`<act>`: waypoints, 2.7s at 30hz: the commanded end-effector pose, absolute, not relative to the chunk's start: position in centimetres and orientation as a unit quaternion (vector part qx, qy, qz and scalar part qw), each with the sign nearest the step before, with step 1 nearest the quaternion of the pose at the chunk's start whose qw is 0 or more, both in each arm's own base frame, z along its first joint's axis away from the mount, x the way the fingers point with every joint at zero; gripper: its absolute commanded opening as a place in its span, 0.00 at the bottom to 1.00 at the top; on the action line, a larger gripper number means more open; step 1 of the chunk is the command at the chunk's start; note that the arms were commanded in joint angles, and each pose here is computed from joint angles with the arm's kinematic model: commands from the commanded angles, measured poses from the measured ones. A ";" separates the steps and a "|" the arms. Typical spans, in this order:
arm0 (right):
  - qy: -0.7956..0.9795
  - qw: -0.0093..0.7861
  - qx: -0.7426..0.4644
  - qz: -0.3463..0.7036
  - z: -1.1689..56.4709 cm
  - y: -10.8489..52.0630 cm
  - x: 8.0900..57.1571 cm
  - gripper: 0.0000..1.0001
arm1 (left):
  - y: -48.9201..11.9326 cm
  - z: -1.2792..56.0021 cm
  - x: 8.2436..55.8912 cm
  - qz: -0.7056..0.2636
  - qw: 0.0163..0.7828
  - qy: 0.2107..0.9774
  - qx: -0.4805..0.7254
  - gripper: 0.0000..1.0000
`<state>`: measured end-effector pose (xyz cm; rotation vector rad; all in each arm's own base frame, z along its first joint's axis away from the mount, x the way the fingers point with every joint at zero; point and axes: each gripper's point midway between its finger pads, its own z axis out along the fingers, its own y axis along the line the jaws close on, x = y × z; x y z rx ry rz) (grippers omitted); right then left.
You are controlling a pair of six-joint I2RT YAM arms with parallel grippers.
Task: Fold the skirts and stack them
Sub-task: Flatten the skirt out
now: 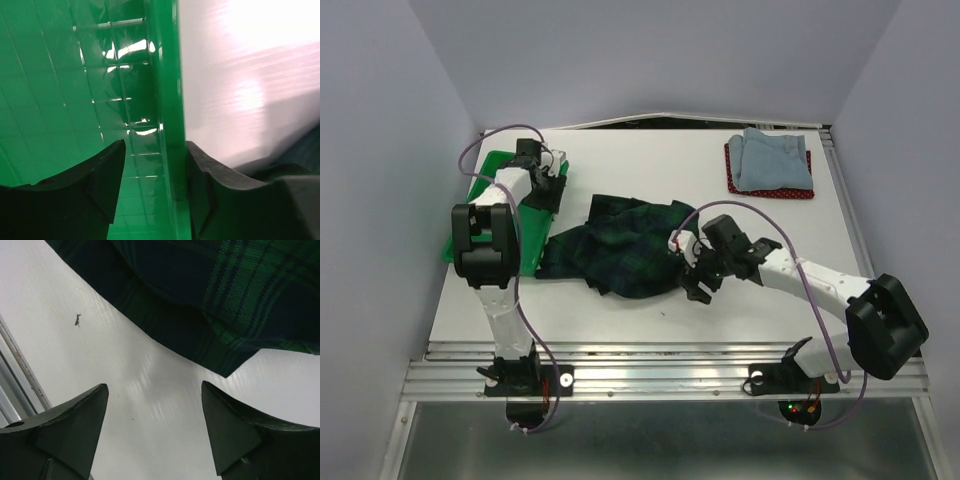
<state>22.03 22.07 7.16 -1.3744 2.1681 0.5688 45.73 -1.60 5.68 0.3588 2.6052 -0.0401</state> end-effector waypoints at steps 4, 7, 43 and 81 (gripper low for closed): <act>0.725 0.383 -0.559 0.123 7.4 23.9 25.7 0.84 | -4.3 13.6 45.4 -0.082 0.338 0.913 0.214 0.68; 0.705 0.429 -0.558 0.087 7.2 24.8 27.4 0.83 | -6.7 17.1 42.8 -0.130 0.369 0.879 0.272 0.70; 0.744 0.608 -0.274 0.050 31.1 24.2 40.7 0.01 | -12.8 13.7 31.5 -0.170 0.407 0.829 0.342 0.69; 0.816 0.563 -0.128 -0.024 25.0 16.1 46.4 0.01 | -15.0 10.3 36.4 -0.157 0.382 0.890 0.192 0.00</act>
